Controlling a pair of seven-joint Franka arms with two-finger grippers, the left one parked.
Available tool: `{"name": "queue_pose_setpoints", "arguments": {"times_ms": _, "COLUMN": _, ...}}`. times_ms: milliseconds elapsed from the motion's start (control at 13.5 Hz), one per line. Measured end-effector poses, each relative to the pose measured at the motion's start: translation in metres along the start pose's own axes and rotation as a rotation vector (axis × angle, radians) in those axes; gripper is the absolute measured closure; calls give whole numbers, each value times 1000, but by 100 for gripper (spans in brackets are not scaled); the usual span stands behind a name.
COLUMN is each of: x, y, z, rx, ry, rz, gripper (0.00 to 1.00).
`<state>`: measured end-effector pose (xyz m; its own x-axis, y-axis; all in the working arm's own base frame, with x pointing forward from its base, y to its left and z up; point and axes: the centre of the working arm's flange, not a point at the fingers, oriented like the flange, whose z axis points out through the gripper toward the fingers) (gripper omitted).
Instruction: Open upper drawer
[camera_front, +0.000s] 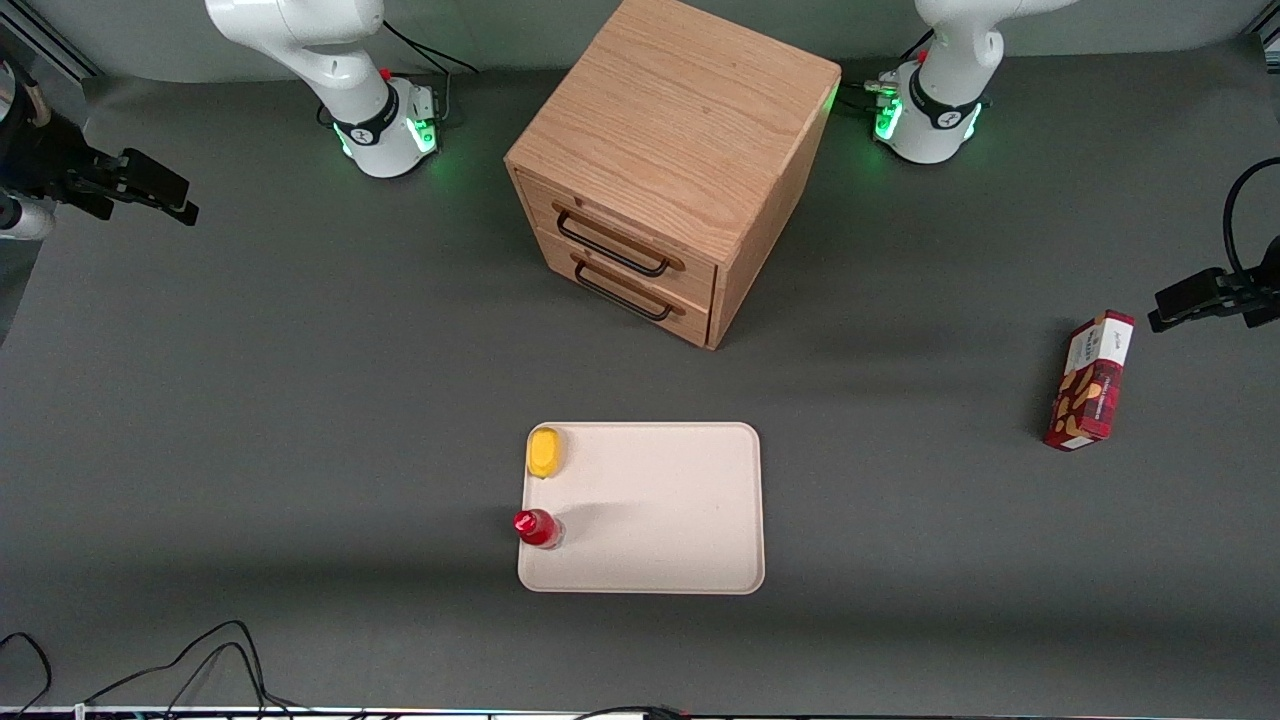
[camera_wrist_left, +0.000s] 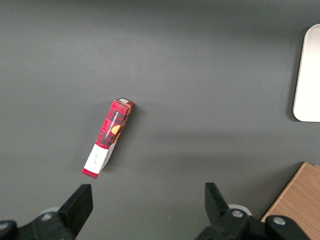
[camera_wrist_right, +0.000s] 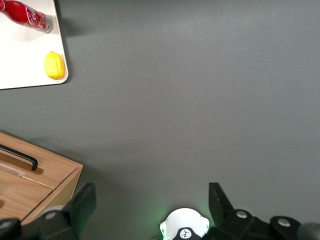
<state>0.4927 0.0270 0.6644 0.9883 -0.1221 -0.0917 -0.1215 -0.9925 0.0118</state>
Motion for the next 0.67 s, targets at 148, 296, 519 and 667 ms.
{"name": "queue_pose_setpoints", "arguments": {"times_ms": 148, "x": 0, "y": 0, "z": 0, "rx": 0, "ry": -1, "rz": 0, "gripper": 0}}
{"name": "queue_pose_setpoints", "arguments": {"times_ms": 296, "x": 0, "y": 0, "z": -1, "rx": 0, "ry": 0, "rz": 0, "gripper": 0}}
{"name": "queue_pose_setpoints", "arguments": {"times_ms": 519, "x": 0, "y": -2, "z": -3, "rx": 1, "ry": 5, "rz": -12, "gripper": 0}}
{"name": "queue_pose_setpoints", "arguments": {"times_ms": 667, "x": -4, "y": -12, "z": -4, "rx": 8, "ry": -2, "rz": -91, "gripper": 0}}
